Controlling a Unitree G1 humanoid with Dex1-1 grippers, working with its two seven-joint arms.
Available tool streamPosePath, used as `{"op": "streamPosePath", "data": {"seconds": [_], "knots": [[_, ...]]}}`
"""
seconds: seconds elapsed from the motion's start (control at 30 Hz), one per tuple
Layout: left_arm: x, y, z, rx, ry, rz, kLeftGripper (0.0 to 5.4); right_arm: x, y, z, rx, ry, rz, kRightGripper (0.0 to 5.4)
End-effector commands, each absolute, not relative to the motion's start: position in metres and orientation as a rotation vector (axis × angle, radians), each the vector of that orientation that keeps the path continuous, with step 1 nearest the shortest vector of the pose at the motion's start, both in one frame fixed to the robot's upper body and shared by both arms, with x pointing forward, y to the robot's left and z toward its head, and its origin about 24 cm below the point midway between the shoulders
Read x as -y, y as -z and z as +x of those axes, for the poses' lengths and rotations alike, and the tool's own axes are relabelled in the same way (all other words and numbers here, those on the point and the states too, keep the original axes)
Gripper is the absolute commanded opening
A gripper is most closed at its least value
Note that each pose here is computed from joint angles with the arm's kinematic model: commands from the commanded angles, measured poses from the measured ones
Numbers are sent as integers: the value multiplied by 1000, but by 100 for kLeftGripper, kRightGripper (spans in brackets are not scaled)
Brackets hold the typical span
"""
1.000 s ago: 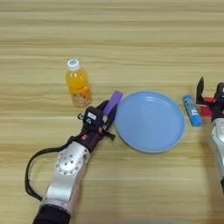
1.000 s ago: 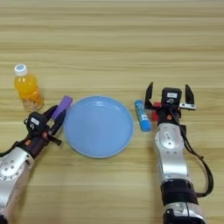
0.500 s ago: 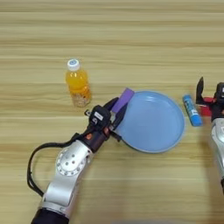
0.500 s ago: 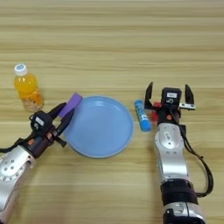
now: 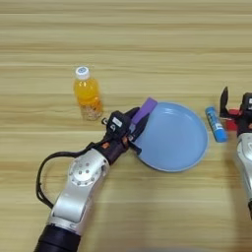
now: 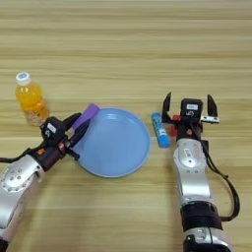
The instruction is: Move the objects on the table
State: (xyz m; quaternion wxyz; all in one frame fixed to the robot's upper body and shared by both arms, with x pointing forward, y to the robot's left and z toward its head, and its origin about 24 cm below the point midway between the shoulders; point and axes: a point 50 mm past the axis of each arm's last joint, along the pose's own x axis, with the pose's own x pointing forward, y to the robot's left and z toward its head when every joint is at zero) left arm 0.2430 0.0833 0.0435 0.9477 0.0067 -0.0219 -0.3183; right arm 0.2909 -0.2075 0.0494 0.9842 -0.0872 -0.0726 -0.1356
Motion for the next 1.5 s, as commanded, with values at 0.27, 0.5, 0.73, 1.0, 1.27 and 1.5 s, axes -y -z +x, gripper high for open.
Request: {"op": "streamPosePath", "data": {"seconds": [0.27,0.5,0.73,1.0,1.27,1.5], "knots": [[-59,-31,243,-29,732,38,133,204,-53,294,157,271,-172,540],[-53,-29,239,-38,770,49,133,203,-53,294,158,271,-171,540],[-53,-28,238,-38,770,59,133,203,-53,294,158,270,-173,540],[-54,-26,239,-50,758,72,173,203,-53,293,160,271,-174,540],[-56,-25,241,-54,739,80,245,203,-53,293,160,271,-175,540],[-59,-26,244,-49,717,82,323,203,-53,293,163,269,-175,540]]}}
